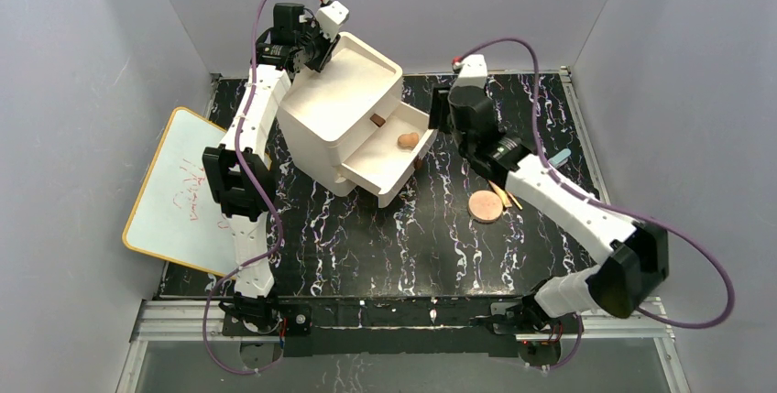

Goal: Organize the makeup

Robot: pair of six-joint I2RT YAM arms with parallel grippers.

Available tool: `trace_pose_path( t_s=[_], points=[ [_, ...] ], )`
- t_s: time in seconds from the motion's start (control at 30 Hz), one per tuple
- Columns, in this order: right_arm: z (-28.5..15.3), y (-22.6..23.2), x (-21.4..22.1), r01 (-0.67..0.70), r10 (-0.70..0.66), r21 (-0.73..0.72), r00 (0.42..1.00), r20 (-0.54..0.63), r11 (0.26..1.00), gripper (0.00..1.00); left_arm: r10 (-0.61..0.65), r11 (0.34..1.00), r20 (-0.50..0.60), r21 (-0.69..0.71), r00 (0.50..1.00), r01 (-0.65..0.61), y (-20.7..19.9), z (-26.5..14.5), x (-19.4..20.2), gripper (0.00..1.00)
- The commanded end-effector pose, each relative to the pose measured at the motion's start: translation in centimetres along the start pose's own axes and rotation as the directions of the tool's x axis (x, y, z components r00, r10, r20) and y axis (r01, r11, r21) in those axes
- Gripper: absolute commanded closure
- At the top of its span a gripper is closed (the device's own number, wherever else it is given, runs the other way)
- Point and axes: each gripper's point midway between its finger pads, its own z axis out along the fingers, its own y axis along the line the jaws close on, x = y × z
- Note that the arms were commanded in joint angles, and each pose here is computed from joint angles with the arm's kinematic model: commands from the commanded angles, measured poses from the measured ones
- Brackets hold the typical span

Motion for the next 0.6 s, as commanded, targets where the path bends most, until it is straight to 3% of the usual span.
trace_pose_path(
  t_s=[0.0, 0.2, 0.57],
  points=[
    [-1.9, -4.1, 6.0, 0.007, 0.008, 0.118, 0.992, -0.123, 0.993, 0.29, 0.001, 0.975, -0.25, 0.215, 0.968, 0.054, -7.6, 2.8, 7.8, 1.0],
    [-4.8, -6.6, 15.8, -0.093, 0.154, 0.188, 0.928, -0.34, 0.978, 0.29, 0.005, 0.975, -0.246, 0.218, 0.969, 0.05, -7.8, 2.7, 7.5, 1.0],
    [-5.2, -7.3, 22.4, -0.072, 0.182, 0.241, 0.863, -0.472, 0.968, 0.41, 0.019, 0.978, -0.25, 0.207, 0.968, 0.035, -8.1, 2.6, 7.3, 1.0]
  ],
)
